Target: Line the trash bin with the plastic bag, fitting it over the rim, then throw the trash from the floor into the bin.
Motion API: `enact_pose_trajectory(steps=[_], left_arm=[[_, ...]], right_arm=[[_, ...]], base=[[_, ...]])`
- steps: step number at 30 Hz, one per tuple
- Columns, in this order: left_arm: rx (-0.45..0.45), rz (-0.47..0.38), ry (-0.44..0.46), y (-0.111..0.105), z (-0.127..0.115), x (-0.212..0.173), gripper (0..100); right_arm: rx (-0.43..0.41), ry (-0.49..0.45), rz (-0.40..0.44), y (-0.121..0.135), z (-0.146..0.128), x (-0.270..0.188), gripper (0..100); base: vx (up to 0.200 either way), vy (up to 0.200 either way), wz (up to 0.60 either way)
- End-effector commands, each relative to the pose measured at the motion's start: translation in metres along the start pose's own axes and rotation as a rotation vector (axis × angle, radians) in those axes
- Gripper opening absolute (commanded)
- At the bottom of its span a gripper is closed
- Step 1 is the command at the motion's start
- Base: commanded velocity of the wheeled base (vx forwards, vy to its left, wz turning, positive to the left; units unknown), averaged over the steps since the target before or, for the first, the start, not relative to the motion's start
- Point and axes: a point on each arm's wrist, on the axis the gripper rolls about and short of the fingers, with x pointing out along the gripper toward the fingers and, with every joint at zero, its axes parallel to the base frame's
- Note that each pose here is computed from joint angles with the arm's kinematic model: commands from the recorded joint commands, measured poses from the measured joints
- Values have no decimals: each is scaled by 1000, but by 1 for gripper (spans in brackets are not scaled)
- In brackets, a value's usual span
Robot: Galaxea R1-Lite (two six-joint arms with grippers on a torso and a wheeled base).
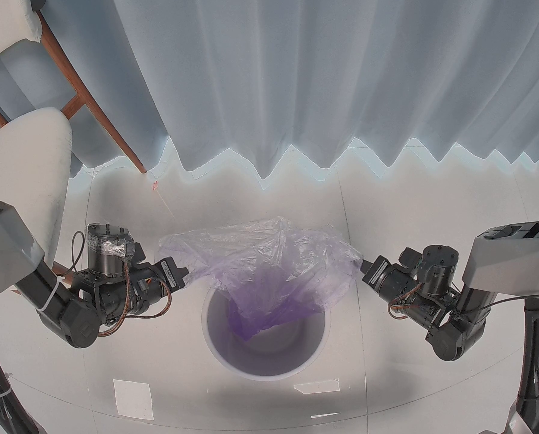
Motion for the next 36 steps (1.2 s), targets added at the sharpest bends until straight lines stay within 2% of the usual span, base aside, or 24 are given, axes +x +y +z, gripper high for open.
enact_pose_trajectory(steps=[1, 8, 21, 26, 30, 36], left_arm=[[-18, 33, 29, 15, -4, 12, 0], [-33, 27, 51, 24, -3, 14, 0], [-54, 95, 120, 49, -21, 36, 0], [-58, 106, 136, 53, -25, 40, 0], [-60, 109, 137, 54, -26, 40, 0], [-50, 100, 142, 48, -27, 36, 0]], right_arm=[[6, 16, -35, -15, -6, 5, 0], [10, 7, -61, -28, -4, 8, 0], [15, 35, -101, -46, -16, 14, 0], [2, 50, -116, -53, -22, 16, 0], [-18, 26, -91, -53, -21, 17, 0], [-18, 28, -91, -52, -22, 16, 0]], base=[[0, 0, 0], [0, 0, 0], [0, 0, 0], [0, 0, 0], [0, 0, 0], [0, 0, 0]])
